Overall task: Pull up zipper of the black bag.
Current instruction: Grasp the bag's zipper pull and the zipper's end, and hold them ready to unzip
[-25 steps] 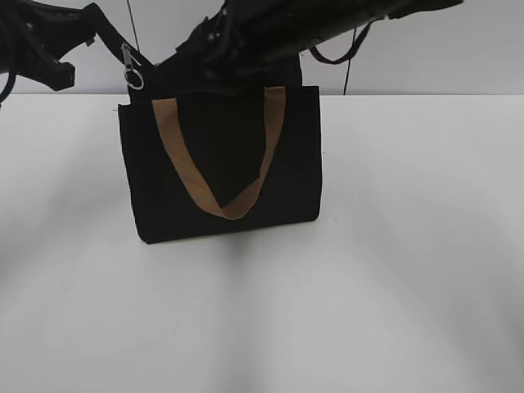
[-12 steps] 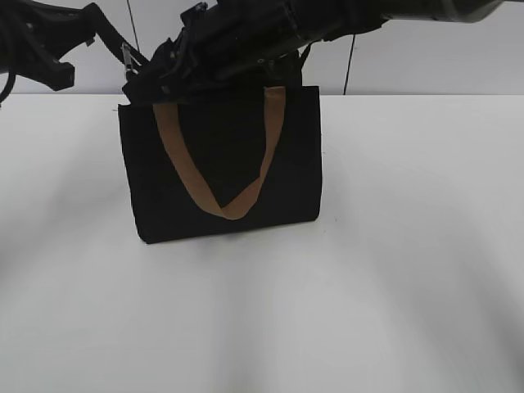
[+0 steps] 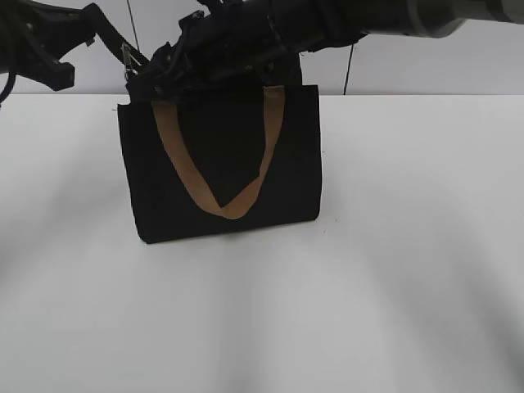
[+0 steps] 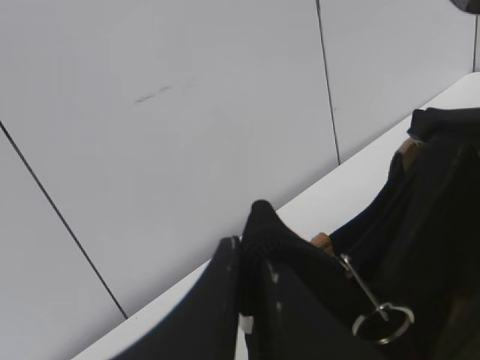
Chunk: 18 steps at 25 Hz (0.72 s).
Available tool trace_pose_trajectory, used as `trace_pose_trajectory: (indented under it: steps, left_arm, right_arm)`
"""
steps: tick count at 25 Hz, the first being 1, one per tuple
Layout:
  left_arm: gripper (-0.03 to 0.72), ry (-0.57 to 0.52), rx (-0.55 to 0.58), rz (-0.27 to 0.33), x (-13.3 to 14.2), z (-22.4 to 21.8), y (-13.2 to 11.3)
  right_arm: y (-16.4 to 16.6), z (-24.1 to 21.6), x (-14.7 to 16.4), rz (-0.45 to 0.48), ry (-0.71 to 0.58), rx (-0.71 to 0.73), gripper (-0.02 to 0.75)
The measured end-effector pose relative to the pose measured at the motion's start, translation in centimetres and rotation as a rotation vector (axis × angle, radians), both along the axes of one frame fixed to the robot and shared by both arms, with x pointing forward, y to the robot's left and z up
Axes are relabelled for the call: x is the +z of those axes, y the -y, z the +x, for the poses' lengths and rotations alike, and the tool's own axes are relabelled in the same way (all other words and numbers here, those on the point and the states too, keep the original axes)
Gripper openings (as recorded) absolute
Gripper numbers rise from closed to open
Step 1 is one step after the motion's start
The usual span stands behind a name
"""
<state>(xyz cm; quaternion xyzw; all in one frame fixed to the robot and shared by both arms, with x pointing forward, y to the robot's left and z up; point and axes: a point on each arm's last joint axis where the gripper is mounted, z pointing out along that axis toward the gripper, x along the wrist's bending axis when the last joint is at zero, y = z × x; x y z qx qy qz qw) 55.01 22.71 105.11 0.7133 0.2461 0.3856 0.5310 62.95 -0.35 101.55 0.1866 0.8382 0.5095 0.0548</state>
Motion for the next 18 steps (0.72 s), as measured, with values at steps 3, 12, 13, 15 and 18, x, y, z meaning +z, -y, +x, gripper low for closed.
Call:
trace_pose_trajectory:
  steps: [3,12,13,15,18]
  left_arm:
    - [0.020,0.000,0.000,0.001,0.00,0.00,0.00]
    - [0.020,0.000,0.000,0.001,0.00,0.00,0.00]
    - [0.020,0.000,0.000,0.001,0.00,0.00,0.00]
    - [0.020,0.000,0.000,0.001,0.00,0.00,0.00]
    - [0.020,0.000,0.000,0.001,0.00,0.00,0.00]
  right_arm:
    - [-0.06,0.22,-0.29,0.011,-0.010,-0.020,0.307]
    - [-0.41,0.23,-0.03,0.049,-0.023,-0.050,0.258]
    - [-0.51,0.15,-0.03,0.049,-0.023,-0.047,0.249]
    - [-0.71,0.00,-0.03,0.049,-0.023,-0.042,0.241]
    - [-0.82,-0.05,-0.03,0.048,-0.021,-0.045,0.238]
